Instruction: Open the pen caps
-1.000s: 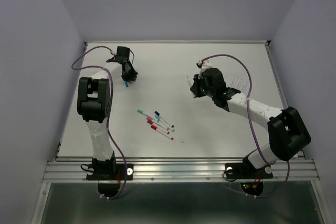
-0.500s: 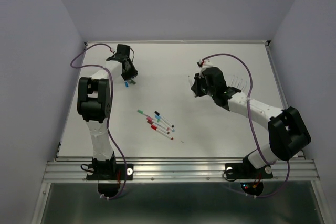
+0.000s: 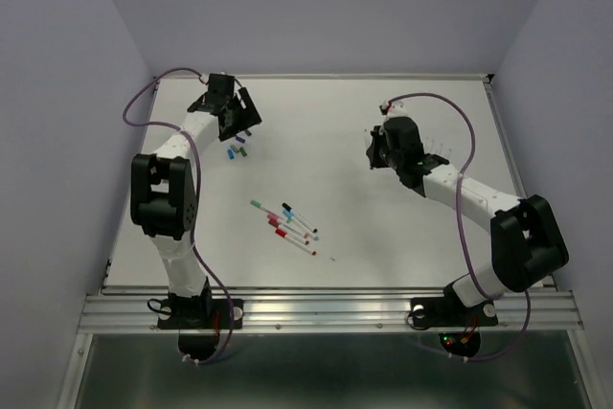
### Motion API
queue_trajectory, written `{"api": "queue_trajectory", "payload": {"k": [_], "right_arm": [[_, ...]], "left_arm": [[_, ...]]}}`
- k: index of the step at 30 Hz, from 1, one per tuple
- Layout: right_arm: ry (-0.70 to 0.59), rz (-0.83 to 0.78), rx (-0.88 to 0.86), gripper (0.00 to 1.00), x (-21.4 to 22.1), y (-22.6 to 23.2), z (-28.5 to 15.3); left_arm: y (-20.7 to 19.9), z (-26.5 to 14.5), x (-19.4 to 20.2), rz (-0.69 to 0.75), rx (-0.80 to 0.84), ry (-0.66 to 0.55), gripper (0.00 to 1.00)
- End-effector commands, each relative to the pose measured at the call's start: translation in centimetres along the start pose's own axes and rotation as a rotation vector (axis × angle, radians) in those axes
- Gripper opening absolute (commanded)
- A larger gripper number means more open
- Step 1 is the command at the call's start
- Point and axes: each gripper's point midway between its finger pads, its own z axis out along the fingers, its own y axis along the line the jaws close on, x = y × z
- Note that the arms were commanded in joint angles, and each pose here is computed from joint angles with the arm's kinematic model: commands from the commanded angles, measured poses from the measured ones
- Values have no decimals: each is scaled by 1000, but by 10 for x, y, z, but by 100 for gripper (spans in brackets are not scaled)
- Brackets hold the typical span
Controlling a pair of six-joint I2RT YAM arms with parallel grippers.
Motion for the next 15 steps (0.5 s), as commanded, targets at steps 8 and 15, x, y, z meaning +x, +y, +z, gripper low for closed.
{"api": "queue_trajectory", "payload": {"k": [8, 15], "right_arm": [[-79, 275, 409, 1, -26, -149, -22], [-78, 372, 641, 1, -17, -231, -35]], "left_arm": [[-54, -104, -48, 45, 295, -263, 99], [-51, -106, -44, 54, 299, -274, 99]]}}
